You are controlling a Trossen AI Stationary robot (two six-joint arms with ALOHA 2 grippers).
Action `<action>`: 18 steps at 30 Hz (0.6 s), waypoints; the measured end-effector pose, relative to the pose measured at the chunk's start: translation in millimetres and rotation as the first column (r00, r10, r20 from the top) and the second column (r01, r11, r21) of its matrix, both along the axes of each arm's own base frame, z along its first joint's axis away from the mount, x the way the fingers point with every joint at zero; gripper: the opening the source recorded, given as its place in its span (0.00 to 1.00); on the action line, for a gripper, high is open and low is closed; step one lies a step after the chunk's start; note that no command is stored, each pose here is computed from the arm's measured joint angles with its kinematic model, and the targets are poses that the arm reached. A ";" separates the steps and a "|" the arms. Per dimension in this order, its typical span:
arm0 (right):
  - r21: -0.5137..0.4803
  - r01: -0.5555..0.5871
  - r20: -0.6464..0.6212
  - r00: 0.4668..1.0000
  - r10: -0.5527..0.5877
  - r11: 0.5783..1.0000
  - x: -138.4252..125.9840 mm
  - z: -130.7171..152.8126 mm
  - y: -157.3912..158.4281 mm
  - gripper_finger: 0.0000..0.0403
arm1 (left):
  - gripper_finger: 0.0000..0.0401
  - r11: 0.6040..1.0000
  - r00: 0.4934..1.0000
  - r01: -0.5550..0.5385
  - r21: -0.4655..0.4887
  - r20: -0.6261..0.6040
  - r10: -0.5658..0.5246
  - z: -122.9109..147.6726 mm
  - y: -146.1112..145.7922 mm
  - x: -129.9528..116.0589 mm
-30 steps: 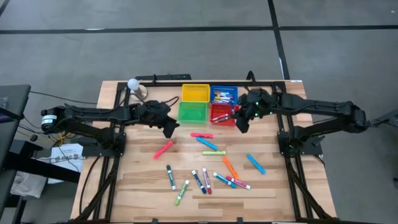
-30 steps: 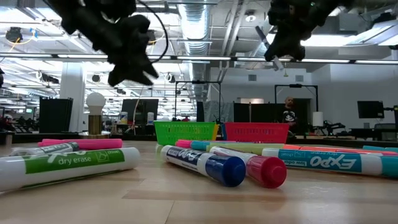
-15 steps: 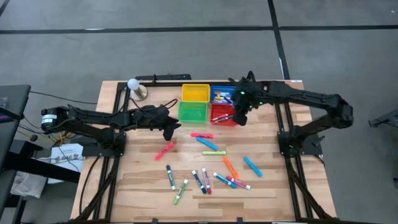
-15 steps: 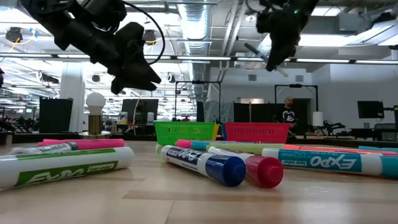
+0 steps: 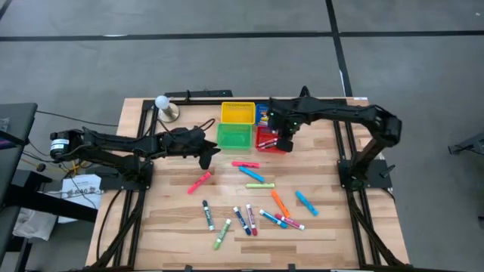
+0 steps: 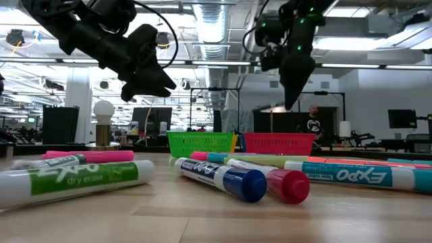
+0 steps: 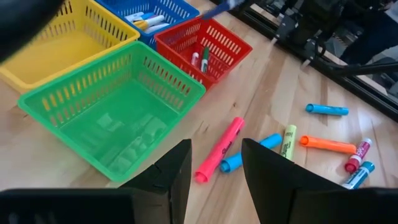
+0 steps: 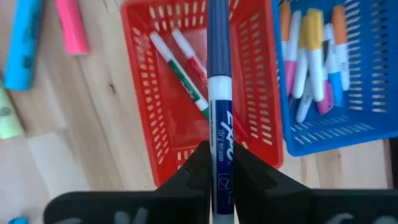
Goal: Pick & Place Markers
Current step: Put the small blue marker pen into the red bin
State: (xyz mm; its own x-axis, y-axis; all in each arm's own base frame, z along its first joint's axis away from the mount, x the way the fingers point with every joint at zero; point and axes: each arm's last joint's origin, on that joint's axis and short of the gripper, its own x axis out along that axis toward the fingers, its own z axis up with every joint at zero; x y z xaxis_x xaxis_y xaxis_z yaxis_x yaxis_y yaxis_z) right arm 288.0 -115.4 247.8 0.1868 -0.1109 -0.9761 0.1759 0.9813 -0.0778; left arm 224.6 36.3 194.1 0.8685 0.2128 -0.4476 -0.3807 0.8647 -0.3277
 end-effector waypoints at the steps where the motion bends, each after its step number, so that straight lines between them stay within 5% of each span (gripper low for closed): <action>1: 0.005 -0.003 -0.015 1.000 0.003 1.000 1.5 -4.1 -1.1 0.07 | 0.35 1.000 1.000 -0.003 0.002 0.004 0.003 0.4 0.1 0.2; 18: 0.039 -0.017 -0.084 0.996 0.021 0.999 26.9 -55.3 -15.2 0.09 | 0.35 1.000 1.000 -0.005 0.005 0.014 0.005 1.3 0.2 0.5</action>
State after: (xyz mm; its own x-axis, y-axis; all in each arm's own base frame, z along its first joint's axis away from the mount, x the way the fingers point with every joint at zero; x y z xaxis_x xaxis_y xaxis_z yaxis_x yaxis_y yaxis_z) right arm 314.8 -130.5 192.5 0.1055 -0.0709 -0.9919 0.1515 0.9870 -0.0544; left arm 225.1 36.6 195.5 0.8737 0.2190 -0.4344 -0.3803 0.8643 -0.3291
